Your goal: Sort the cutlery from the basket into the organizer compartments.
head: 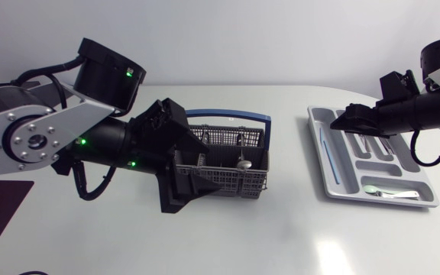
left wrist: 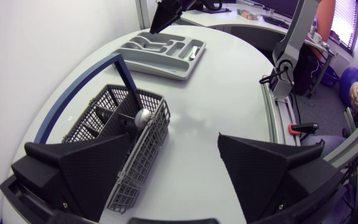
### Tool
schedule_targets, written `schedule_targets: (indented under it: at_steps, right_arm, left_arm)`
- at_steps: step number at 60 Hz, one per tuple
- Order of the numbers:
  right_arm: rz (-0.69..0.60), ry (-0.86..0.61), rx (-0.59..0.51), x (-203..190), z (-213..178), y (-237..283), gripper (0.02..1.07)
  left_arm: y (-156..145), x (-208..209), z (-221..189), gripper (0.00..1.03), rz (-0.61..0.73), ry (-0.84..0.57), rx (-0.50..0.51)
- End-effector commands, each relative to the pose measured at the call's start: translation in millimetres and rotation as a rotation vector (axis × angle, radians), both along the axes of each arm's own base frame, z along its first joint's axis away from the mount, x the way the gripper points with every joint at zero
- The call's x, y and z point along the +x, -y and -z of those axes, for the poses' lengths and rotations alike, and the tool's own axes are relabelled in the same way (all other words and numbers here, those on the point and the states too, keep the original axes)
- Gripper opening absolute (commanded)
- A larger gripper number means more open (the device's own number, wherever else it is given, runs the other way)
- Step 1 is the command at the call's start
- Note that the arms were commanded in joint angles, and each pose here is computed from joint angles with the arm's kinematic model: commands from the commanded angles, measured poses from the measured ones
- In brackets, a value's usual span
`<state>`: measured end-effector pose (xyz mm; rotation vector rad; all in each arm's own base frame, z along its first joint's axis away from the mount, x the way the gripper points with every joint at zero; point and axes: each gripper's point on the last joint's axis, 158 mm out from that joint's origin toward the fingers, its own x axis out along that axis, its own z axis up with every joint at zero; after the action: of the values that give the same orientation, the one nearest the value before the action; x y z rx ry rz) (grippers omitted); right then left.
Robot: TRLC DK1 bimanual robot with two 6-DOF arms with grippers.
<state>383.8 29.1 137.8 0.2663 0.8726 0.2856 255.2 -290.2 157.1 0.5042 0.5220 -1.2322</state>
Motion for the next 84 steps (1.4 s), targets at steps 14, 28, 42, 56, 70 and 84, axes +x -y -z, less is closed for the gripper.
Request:
schedule_targets:
  at_steps: [14, 28, 42, 56, 70, 84]
  right_arm:
    - [-0.076, -0.08, 0.116, -32, 9, -74, 0.63]
    - [-0.101, -0.097, 0.169, -39, 3, -105, 0.63]
    - [-0.176, -0.185, 0.241, -60, 10, -144, 0.65]
    - [-0.225, -0.235, 0.23, -65, 23, -165, 0.64]
    - [-0.24, -0.302, 0.249, -66, 31, -173, 0.64]
    - [-0.239, -0.319, 0.242, -61, 32, -185, 0.64]
  left_arm:
    - [-9, 5, 17, 0.98, 0.005, 0.067, 0.042]
    - [-12, 13, 29, 0.98, -0.004, 0.082, 0.057]
    - [-12, 18, 33, 0.98, -0.007, 0.084, 0.061]
    - [-12, 20, 37, 0.98, -0.008, 0.087, 0.064]
    - [-10, 24, 41, 0.98, -0.008, 0.089, 0.062]
    - [-9, 27, 45, 0.98, -0.013, 0.099, 0.063]
